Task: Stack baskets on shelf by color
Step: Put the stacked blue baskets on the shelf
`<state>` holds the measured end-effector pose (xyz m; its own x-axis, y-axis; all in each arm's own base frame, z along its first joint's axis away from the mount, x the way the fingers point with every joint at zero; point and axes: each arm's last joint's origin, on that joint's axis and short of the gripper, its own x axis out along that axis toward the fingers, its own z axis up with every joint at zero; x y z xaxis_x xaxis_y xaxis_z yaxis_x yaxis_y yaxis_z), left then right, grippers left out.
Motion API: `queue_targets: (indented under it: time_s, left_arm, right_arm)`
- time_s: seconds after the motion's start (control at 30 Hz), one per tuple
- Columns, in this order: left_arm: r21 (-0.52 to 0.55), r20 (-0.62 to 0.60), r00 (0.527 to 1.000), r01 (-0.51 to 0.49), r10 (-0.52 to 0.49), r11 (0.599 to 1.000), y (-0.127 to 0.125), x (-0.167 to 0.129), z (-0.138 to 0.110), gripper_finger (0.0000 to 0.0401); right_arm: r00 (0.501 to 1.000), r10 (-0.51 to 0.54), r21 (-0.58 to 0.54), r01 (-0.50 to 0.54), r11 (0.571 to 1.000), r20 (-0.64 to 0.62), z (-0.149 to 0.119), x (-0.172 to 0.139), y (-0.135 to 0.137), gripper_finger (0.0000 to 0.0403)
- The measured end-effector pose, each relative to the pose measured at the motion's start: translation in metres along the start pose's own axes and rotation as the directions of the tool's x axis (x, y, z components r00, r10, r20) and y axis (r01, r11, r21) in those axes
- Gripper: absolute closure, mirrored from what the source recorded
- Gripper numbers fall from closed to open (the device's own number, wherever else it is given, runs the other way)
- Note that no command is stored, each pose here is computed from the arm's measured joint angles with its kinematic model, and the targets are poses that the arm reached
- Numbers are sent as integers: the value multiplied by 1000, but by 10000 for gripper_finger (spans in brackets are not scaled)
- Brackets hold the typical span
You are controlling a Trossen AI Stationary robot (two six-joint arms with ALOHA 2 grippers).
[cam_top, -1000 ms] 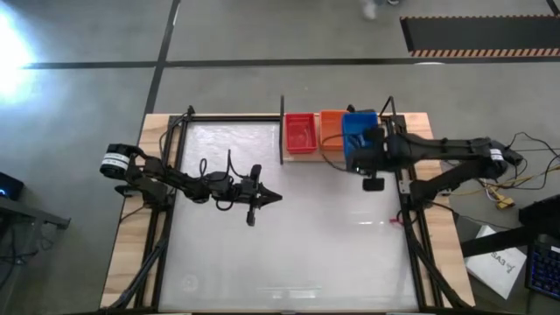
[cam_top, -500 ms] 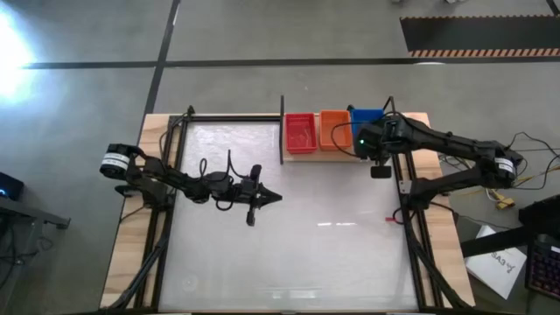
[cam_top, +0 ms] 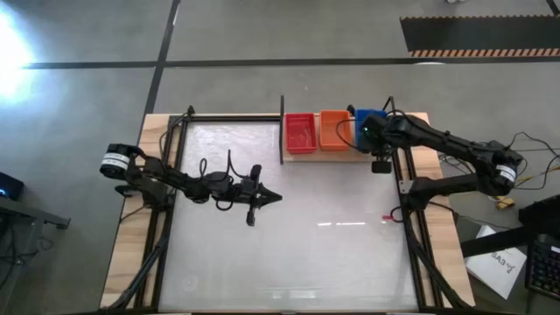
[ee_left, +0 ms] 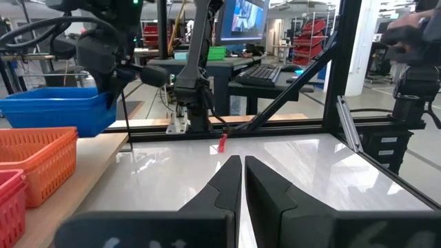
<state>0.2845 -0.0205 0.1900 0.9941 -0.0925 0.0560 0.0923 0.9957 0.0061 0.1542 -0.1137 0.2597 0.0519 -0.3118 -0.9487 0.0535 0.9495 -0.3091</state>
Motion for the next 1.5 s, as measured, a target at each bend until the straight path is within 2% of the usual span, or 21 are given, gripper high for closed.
queue_targets:
  time_s: [0.23,0.7,1.23,1.5]
  left_arm:
    - [0,0,1000,0,0,1000,0,0,0,397]
    - [1,-1,1000,0,0,1000,0,0,0,397]
    - [1,-2,1000,0,0,1000,0,0,0,397]
    - [1,-2,1000,0,0,1000,0,0,0,397]
  right_arm:
    - [999,37,26,-36,999,-15,-6,14,-7,390]
    - [997,63,17,-62,998,-43,1,32,-17,390]
    - [999,43,21,-43,999,-23,2,34,-21,390]
    - [999,43,27,-42,999,-23,2,34,-21,353]
